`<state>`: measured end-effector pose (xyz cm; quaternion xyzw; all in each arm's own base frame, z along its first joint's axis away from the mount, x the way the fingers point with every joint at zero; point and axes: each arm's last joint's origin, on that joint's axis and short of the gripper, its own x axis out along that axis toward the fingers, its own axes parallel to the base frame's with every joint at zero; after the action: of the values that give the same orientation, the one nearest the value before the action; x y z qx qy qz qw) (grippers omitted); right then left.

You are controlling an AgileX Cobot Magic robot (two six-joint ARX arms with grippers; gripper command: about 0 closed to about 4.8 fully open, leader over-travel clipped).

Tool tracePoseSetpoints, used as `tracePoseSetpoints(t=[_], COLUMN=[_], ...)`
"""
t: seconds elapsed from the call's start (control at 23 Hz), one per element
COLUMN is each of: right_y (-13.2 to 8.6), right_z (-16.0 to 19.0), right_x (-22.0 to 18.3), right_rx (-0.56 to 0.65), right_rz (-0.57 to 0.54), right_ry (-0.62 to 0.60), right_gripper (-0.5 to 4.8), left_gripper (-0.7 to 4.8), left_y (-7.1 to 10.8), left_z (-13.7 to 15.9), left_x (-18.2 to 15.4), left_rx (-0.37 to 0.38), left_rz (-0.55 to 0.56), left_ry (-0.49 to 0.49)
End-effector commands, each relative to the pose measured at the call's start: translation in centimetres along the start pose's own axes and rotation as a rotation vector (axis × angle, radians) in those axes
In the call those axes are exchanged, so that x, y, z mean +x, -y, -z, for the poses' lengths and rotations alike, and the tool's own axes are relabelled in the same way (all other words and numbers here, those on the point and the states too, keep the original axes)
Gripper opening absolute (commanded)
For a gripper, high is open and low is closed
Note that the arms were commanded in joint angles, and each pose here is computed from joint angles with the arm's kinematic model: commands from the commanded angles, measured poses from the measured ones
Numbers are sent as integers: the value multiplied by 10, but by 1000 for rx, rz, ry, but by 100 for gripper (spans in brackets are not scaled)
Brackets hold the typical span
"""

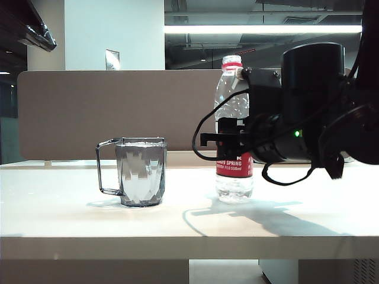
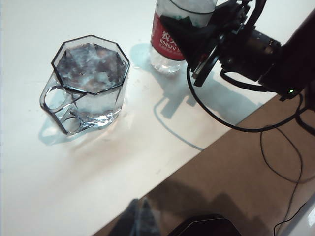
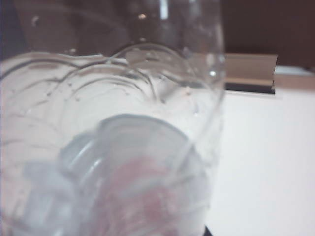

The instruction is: Pick up the mineral water bottle on the table and pour water into the mug until it's full.

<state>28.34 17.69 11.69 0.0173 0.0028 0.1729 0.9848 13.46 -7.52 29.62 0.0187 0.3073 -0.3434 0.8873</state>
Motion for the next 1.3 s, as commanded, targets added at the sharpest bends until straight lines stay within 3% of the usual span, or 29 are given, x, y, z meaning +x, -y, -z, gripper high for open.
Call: tracePoseSetpoints(t=[0.04, 0.78, 1.0, 1.13, 1.3], right_y=[-1, -1, -1, -1, -2], right_z=[-1, 6, 6, 6, 7], right_x=[1, 1, 1, 1, -1], right_rx=[74, 19, 3, -2, -51], right_rz=[-12, -16, -28, -28, -34], right_ry=[30, -26, -28, -33, -35], right_gripper=[202, 227, 307, 404, 465], left_gripper=[-5, -5, -5, -5, -5], left_y=[1, 1, 1, 1, 1], left_z=[-2, -2, -2, -2, -2], left_x=[-1, -1, -1, -1, -1], left_rx=[5, 5, 5, 5, 5], left_rz=[6, 6, 6, 6, 6], left_ry=[11, 11, 11, 11, 11])
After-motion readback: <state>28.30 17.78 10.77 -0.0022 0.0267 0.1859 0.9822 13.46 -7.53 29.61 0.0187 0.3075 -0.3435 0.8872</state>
